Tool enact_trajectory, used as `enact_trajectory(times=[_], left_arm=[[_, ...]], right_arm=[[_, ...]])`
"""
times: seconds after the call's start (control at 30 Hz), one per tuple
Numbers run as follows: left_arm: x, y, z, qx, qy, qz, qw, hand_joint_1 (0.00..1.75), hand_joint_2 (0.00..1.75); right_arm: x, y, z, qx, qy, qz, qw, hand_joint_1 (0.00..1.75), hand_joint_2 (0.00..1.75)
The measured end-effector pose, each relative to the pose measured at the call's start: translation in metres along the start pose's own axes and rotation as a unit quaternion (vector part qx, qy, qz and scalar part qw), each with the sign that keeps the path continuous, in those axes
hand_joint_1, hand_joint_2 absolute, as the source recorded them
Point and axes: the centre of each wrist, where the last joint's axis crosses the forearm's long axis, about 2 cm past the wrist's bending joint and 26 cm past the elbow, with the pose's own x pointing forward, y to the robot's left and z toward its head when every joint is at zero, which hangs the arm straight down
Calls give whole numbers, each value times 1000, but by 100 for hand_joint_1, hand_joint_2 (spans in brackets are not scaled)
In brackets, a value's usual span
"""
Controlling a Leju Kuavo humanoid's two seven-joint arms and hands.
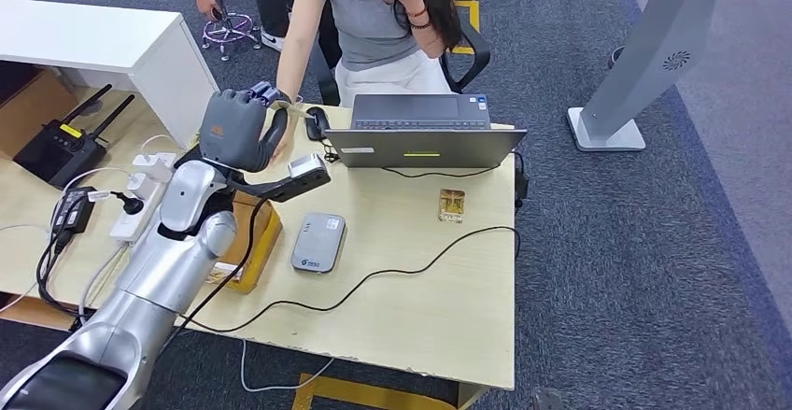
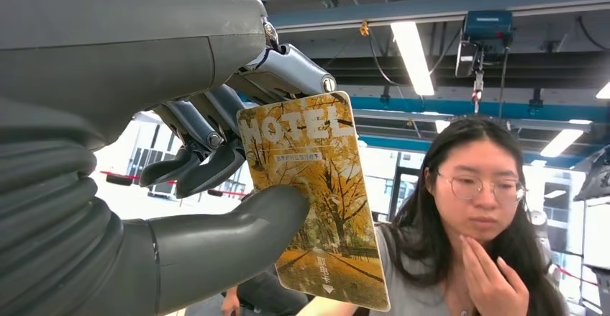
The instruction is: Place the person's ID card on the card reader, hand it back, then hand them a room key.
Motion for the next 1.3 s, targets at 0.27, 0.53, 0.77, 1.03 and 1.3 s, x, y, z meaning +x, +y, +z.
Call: enact_trajectory(times=[0.27, 0.53, 0.77, 1.03, 1.3], left_arm=[[10, -12, 58, -20, -4, -10, 1000, 175, 175], [19, -21, 100, -56, -7, -6, 998, 175, 175], [22, -25, 111, -100, -1, -3, 995, 175, 175], [18, -31, 101, -184, 16, -11, 983, 175, 175], [19, -42, 87, -227, 21, -17, 974, 175, 175]], right_arm=[[-11, -7, 4, -17, 2, -20, 1000, 0, 0], [-17, -11, 6, -26, 5, -30, 999, 0, 0], [-18, -12, 6, -28, 5, -32, 999, 0, 0], [-18, -12, 6, -28, 7, -33, 999, 0, 0], [-18, -12, 6, -25, 10, -29, 999, 0, 0]])
